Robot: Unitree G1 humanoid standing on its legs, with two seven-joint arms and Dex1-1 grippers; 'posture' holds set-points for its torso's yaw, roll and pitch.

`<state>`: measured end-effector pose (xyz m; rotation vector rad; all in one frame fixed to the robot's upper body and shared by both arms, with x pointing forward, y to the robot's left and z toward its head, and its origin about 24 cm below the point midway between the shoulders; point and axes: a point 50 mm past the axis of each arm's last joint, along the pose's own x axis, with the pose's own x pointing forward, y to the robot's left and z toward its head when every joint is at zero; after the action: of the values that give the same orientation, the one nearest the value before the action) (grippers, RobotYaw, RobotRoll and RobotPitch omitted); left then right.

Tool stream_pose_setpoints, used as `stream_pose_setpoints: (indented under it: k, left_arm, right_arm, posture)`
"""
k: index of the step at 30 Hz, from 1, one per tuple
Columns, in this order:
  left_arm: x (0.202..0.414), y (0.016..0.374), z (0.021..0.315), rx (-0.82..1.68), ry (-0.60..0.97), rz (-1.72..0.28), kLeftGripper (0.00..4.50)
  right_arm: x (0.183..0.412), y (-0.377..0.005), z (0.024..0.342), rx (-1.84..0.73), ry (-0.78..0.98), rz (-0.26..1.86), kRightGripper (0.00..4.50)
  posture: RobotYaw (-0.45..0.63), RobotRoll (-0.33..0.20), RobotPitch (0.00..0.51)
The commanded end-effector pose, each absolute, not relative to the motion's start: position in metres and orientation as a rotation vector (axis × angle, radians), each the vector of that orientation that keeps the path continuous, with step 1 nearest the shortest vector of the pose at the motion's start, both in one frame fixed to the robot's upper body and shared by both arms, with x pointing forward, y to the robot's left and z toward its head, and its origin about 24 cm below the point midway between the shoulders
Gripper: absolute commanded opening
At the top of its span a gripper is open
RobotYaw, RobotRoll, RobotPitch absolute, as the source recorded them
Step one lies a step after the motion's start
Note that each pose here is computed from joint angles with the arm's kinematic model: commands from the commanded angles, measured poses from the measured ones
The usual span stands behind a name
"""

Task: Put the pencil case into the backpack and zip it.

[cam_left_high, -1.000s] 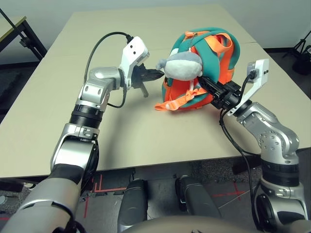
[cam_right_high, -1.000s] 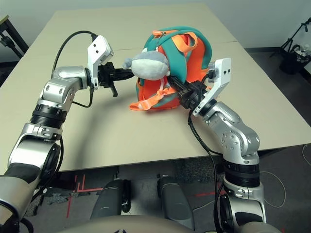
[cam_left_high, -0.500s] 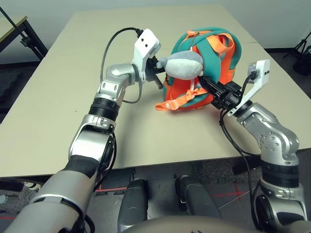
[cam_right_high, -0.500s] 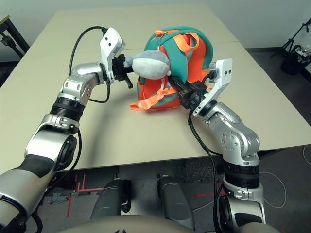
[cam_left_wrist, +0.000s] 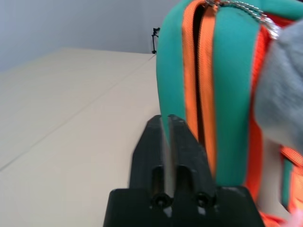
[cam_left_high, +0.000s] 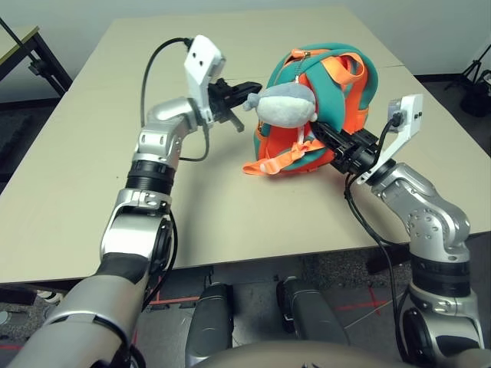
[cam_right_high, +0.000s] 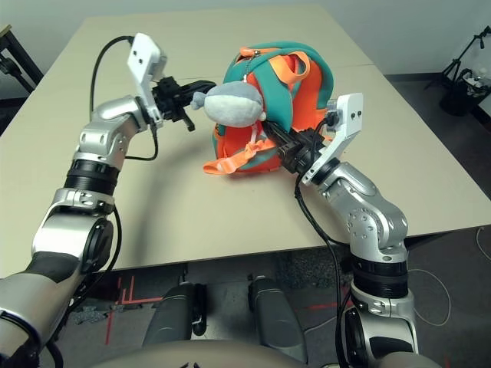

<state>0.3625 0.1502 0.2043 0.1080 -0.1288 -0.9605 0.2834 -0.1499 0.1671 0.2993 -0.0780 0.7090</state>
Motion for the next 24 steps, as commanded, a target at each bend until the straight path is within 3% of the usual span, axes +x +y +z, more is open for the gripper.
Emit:
stream_pose_setpoints:
  k: [1,9,16,24]
  left_arm:
    - [0.347,0.161,0.209,0.101,-0.116,-0.996,1.31]
    - [0.319,0.172,0.233,0.088,-0.127,-1.092,4.38]
    - [0.306,0.163,0.249,0.084,-0.155,-1.185,4.5]
    - [0.313,0.145,0.252,0.076,-0.174,-1.237,4.5]
  right_arm:
    - [0.285,-0.142,0.167,0.292,-0.081,0.769,0.11]
    - [0.288,-0.14,0.165,0.289,-0.076,0.785,0.11]
    - [0.288,-0.139,0.163,0.286,-0.075,0.792,0.11]
    - [0.288,-0.138,0.164,0.282,-0.08,0.79,0.11]
  posture:
    - [-0.15,0.0,0.09]
    - [-0.13,0.0,0.085]
    - [-0.13,0.0,0.084]
    - [-0.14,0.0,0.083]
